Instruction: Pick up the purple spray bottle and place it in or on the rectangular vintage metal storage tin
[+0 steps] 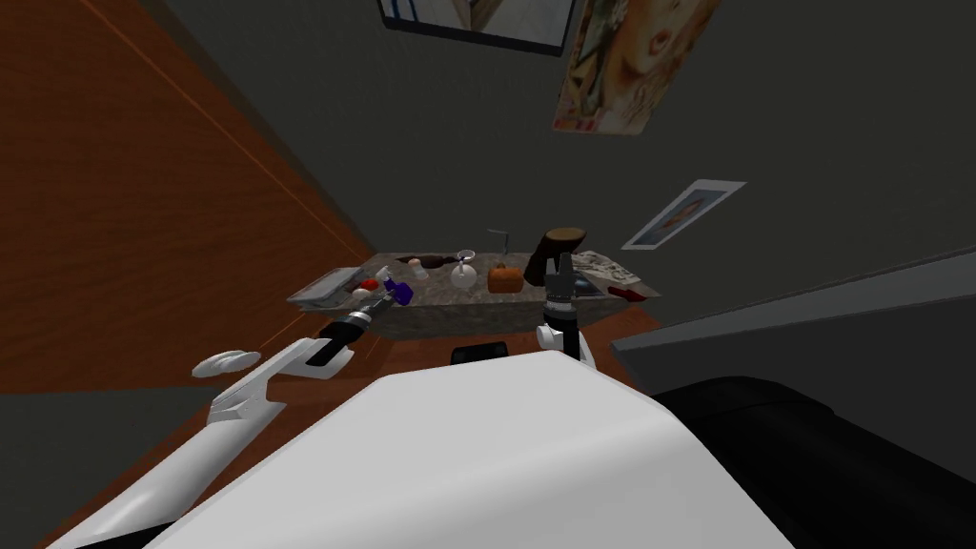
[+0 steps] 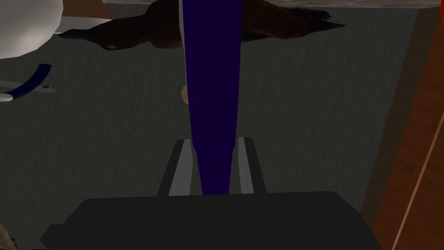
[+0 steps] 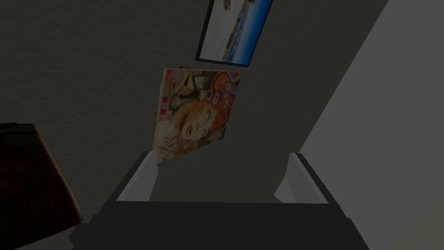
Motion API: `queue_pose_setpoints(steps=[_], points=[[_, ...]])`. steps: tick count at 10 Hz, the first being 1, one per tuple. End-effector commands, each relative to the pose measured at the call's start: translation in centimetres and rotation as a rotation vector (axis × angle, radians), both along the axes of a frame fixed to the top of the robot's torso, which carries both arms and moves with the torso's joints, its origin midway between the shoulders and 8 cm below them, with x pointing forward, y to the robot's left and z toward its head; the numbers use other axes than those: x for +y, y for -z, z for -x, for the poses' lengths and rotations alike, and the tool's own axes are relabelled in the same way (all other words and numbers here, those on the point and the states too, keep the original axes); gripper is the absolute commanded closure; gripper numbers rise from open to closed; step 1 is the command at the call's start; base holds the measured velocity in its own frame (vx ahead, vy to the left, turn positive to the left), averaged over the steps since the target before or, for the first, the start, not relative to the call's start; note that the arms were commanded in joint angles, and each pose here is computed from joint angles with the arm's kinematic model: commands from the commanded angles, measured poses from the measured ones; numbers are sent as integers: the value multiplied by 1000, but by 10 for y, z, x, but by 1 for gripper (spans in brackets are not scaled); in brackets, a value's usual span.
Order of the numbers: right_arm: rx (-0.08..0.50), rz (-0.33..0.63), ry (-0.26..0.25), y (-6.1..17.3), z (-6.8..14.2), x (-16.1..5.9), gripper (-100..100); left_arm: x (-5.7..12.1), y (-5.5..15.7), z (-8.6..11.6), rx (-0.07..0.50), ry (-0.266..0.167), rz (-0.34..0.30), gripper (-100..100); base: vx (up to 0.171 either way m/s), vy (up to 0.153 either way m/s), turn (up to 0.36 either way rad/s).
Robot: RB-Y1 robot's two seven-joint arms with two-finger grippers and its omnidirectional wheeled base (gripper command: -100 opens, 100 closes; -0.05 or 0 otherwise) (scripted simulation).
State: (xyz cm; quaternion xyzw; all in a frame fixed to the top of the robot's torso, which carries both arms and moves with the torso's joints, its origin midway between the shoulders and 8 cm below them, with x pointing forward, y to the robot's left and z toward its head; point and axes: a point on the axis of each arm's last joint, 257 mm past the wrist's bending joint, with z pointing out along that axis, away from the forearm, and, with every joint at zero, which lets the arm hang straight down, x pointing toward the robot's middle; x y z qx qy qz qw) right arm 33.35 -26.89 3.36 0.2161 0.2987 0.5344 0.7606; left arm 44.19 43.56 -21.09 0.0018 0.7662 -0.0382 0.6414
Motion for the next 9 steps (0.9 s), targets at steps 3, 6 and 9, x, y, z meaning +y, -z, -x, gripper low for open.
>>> queue_pose_setpoints(steps=[3, 6, 9], points=[[0, 0, 0, 0, 0, 0, 0, -23, -30, -13, -34, 65, 38, 100, -178, 132, 308], [0, 0, 0, 0, 0, 0, 0, -28, -53, -19, -47, 91, 64, 100, -105, 153, 177], [0, 0, 0, 0, 0, 0, 0, -15, -68, -18, -37, 73, 63, 100, 94, 205, -28]])
